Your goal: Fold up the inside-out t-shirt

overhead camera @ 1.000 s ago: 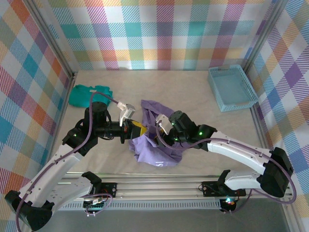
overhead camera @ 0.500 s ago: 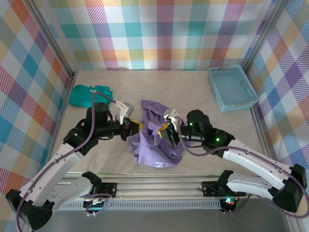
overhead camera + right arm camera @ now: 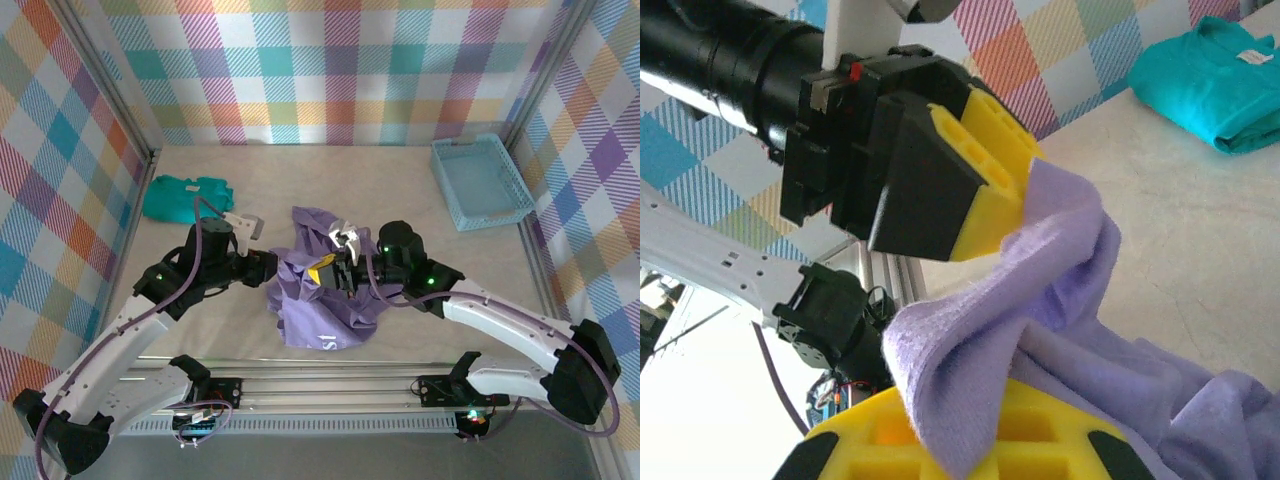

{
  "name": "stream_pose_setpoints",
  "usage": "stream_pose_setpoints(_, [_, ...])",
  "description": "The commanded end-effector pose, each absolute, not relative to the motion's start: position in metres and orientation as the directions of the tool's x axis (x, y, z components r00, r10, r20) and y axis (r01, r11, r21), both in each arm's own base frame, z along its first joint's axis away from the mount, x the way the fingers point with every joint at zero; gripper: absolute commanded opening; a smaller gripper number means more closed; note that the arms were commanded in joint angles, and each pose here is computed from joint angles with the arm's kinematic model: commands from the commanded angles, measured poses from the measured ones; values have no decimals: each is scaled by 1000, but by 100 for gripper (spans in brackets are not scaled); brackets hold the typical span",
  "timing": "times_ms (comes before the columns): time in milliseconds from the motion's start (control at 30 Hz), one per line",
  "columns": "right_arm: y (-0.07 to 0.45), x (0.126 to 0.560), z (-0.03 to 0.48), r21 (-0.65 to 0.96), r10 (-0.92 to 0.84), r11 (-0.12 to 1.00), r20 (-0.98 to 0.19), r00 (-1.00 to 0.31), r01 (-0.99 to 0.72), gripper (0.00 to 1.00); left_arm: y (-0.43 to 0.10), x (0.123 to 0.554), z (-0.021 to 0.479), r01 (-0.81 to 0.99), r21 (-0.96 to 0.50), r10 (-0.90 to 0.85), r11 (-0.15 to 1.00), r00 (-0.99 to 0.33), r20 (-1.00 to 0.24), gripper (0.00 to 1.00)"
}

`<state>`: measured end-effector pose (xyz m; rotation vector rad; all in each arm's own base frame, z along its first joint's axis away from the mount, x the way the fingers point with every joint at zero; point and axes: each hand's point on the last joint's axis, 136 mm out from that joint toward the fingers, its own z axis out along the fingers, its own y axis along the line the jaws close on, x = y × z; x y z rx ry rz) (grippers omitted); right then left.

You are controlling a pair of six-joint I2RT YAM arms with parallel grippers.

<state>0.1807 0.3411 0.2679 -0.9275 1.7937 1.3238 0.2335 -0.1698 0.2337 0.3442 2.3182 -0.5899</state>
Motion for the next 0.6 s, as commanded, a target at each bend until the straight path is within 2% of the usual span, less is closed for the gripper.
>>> stream_pose_setpoints(0, [346,191,279,495,-70,209,-853,-518,-843,2,-155,225,244,366,-296,56,882,-706,-706,50])
stream_pose_setpoints(133, [347,197,277,533,-73,202,-829,-555,-822,2,-174,203,272,533,-366,46,763,-609,-792,54])
stream_pose_setpoints(300, [342,196,280,568,-109,152,-804,-585,-809,2,-218,173,290,725,-463,69,509,-571,-818,50])
stream_pose_setpoints(567, [330,197,285,604,-132,105,-779,-614,-790,1,-254,178,274,763,-491,153,419,-593,-790,51])
